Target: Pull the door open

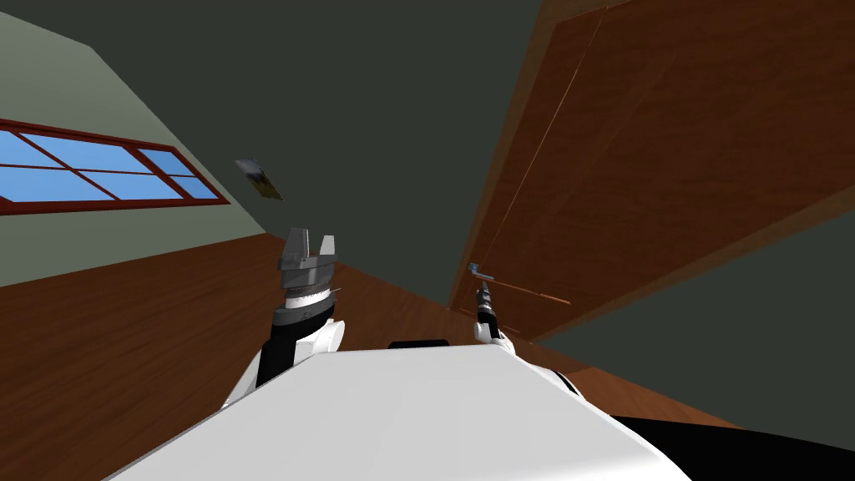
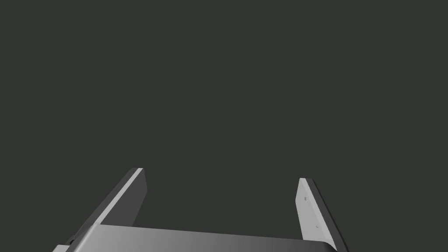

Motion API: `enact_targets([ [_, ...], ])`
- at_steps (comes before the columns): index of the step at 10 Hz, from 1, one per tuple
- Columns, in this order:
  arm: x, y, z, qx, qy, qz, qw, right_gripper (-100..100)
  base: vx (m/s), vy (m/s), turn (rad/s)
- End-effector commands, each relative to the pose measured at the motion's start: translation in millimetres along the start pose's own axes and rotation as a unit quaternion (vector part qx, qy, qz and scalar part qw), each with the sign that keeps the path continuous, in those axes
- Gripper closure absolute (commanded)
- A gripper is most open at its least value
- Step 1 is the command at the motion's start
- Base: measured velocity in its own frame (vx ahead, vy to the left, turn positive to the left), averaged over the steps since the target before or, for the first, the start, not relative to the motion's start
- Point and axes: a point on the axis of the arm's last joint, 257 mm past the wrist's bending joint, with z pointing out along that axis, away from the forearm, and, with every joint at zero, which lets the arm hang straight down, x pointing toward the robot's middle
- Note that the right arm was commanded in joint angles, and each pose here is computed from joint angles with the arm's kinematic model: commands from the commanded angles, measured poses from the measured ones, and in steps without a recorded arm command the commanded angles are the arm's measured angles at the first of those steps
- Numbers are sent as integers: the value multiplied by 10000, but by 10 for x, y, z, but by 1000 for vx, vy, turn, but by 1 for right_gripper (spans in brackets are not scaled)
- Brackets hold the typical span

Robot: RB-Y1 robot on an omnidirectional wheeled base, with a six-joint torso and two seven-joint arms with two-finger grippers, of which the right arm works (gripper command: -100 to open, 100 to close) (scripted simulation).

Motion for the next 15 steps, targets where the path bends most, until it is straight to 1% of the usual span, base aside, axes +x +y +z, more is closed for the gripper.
enact_targets([
  [1, -98, 1, -14, 1, -50, 1, 10000, -100, 174, -30, 61],
  [3, -244, -2, -37, 5, -129, 3, 9999, -100, 202, -60, 75],
  [4, -244, -2, -37, 5, -129, 3, 9999, -100, 149, -54, 33],
  [5, -345, -3, -53, 7, -183, 3, 9998, -100, 138, -47, 70],
  [7, -454, -2, -72, 8, -241, 4, 9997, -100, 204, -63, 63],
  [8, -411, 5, -75, 2, -222, 3, 9998, -100, 91, -21, 16],
  [9, -411, 5, -75, 2, -222, 3, 9998, 100, -15, 1, -11],
  [14, -411, 5, -75, 2, -222, 3, 9998, 100, -17, 5, 0],
  [15, -384, -11, -89, 22, -144, 3, 9999, 100, -121, -6, 88],
])
